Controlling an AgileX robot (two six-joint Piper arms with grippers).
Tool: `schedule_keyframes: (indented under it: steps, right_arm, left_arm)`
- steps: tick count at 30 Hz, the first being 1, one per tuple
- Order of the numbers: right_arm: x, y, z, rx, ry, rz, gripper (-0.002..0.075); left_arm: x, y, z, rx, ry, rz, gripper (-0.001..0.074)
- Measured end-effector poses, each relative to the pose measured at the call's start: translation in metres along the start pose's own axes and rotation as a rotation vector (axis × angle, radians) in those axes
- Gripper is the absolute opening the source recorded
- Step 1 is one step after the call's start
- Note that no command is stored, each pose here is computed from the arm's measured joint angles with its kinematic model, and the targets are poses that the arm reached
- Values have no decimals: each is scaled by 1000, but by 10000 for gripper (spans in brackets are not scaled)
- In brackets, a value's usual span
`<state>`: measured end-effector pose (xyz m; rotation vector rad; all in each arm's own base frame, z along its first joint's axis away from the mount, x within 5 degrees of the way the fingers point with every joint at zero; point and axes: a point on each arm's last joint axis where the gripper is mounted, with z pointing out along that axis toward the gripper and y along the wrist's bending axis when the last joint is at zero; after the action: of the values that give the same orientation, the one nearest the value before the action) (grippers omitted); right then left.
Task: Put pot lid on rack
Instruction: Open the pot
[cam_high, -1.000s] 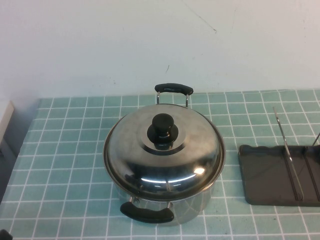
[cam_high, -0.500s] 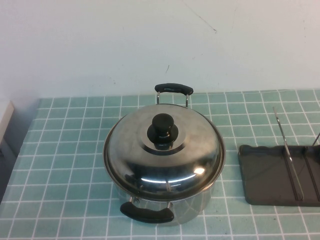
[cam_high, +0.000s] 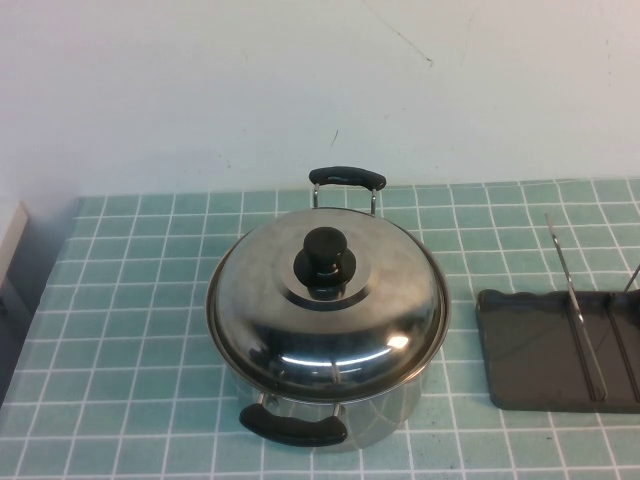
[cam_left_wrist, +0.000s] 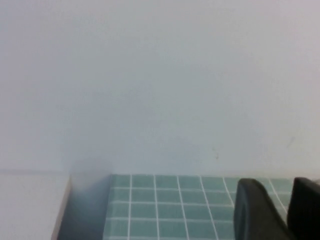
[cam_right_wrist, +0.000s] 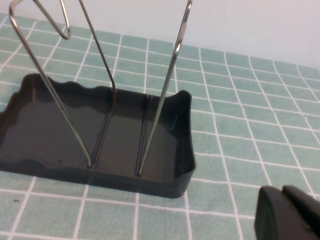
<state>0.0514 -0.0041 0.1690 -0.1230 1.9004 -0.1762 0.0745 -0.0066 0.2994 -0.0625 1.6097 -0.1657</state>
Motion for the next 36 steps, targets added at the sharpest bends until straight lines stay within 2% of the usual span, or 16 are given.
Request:
schedule_keyframes:
  steps: [3,6,8,10,14,17,27,36]
  right_arm:
    - [0,0,0,0,0,0,-3]
    - [0,0,0,0,0,0,-3]
    - [0,0,0,0,0,0,-3]
    - [0,0,0,0,0,0,-3]
    - [0,0,0,0,0,0,-3]
    - [0,0,0,0,0,0,-3]
    - [0,0,0,0,0,0,-3]
    - [0,0,0,0,0,0,-3]
  left_arm:
    - [-10,2,8,-16,-72,-34,258]
    - [-13,-3,16,48,-88,-79,428]
    - [-12,-10,23,110,-81,-80,516]
    - [-12,-18,31,183,-84,-46,559]
    - [-7,-45,52,387,-86,14,586]
    - [3,-64,72,485,-25,25,591]
    - [26,-112,157,639,18,12,594]
    - [76,-132,208,714,89,-31,594]
